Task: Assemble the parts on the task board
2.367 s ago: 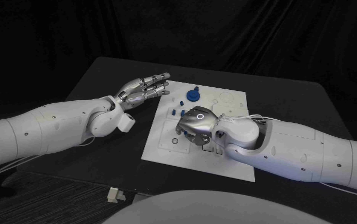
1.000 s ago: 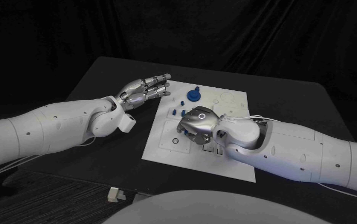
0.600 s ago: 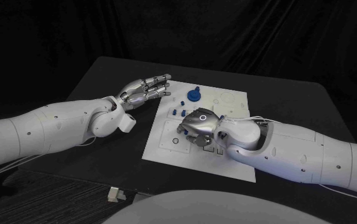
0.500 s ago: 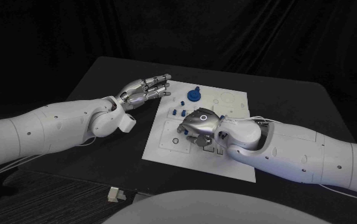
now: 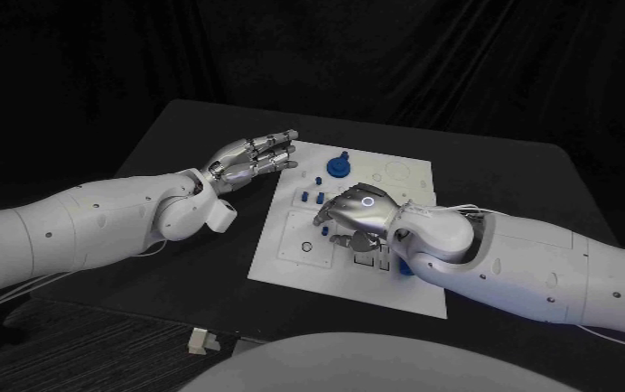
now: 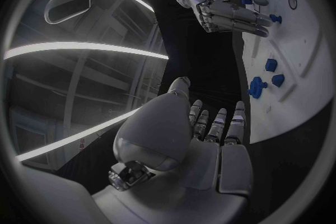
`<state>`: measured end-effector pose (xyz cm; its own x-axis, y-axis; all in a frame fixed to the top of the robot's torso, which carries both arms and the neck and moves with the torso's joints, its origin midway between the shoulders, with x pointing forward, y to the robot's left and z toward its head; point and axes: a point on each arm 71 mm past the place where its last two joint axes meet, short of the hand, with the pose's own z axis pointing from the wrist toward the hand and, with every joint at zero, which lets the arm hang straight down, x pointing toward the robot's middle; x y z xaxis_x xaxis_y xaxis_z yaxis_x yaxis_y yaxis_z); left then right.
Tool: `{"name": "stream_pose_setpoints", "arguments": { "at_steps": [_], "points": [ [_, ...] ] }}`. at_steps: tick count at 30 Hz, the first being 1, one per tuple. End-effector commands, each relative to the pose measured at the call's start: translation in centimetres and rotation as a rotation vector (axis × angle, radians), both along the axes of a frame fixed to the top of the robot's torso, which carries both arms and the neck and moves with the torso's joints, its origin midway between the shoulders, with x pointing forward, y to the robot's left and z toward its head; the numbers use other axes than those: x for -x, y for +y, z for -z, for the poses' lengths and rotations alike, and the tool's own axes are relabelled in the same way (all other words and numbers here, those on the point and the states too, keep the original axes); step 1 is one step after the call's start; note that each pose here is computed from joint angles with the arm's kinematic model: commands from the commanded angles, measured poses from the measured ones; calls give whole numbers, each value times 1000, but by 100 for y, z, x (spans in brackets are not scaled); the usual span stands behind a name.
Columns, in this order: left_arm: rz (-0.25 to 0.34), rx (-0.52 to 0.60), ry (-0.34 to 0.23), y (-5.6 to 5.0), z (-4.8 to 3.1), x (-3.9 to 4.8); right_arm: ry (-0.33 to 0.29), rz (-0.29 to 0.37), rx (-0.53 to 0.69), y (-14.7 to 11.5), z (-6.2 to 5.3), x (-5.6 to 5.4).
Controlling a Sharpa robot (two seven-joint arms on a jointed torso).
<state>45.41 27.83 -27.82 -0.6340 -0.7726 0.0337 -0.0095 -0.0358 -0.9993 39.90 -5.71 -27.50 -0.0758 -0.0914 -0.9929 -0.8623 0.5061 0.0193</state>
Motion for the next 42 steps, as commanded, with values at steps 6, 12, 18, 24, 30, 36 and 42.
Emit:
{"name": "stream_pose_setpoints", "arguments": {
  "at_steps": [6,12,18,24,30,36,42],
  "points": [
    [4,15,-1,1,-4,7,30,144,-218,-314,-451,-232],
    [3,14,-1,6,-2,7,103,329,-188,-757,-659,-486],
    [2,16,-3,7,-2,7,167,454,-85,-1043,-622,-587],
    [4,19,-3,-2,1,14,170,473,-22,-1138,-510,-573],
    [4,19,-3,0,4,16,175,466,15,-1160,-389,-545],
    [4,19,-2,0,5,18,187,458,32,-1151,-273,-529],
    [6,20,-1,-6,6,19,194,434,27,-1098,-178,-520]
  ]
}}
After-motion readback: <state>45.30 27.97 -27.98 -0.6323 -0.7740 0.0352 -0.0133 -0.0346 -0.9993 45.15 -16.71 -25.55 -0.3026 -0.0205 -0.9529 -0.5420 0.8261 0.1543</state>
